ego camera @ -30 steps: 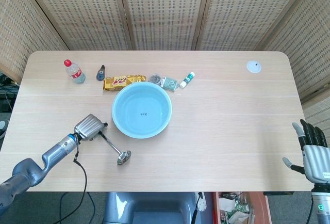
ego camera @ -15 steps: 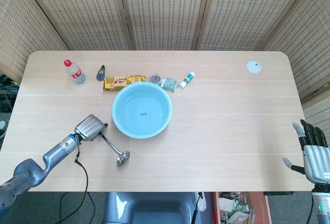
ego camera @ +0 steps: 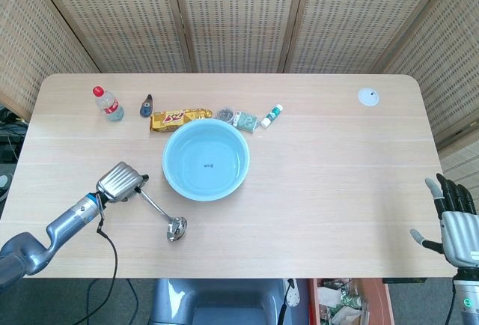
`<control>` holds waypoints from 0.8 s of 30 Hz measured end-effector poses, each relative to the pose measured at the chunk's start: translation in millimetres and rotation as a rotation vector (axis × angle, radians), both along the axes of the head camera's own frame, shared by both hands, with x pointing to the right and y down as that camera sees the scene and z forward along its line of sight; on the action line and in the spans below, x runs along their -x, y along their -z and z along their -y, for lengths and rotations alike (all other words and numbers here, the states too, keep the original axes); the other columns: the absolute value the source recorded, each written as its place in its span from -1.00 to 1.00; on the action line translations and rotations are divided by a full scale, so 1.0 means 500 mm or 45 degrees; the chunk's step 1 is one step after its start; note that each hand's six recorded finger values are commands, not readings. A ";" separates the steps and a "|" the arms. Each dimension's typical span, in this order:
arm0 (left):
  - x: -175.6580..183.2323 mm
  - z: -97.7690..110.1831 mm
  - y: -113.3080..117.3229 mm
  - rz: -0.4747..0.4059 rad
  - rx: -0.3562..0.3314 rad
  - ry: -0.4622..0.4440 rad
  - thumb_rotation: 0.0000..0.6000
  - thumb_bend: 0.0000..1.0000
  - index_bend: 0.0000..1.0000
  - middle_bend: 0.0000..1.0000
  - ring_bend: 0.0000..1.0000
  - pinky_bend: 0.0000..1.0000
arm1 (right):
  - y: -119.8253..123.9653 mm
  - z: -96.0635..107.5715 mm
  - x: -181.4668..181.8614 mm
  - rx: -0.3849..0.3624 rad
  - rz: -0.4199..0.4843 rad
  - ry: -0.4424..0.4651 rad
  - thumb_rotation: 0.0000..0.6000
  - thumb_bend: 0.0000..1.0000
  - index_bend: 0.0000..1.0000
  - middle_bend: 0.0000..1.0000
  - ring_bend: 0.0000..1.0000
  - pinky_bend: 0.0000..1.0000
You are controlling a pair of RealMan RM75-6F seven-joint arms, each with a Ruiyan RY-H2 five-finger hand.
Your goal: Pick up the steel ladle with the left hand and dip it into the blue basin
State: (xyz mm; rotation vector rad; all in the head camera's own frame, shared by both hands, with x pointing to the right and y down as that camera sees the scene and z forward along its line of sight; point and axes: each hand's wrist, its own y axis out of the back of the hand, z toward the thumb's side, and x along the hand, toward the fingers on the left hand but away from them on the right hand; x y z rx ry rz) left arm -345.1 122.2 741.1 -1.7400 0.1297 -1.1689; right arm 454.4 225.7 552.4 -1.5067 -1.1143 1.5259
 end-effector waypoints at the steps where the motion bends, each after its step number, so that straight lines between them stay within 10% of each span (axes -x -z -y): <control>1: 0.000 0.001 0.007 -0.005 -0.002 0.003 1.00 -0.16 0.96 1.00 0.99 1.00 | 0.001 0.000 0.000 0.000 0.001 -0.001 1.00 -1.00 -1.00 -1.00 -1.00 -1.00; 24: -0.083 0.090 0.213 -0.024 -0.001 0.124 1.00 -0.07 0.99 1.00 0.99 1.00 | 0.011 0.004 -0.011 -0.015 0.015 -0.031 1.00 -1.00 -1.00 -1.00 -1.00 -1.00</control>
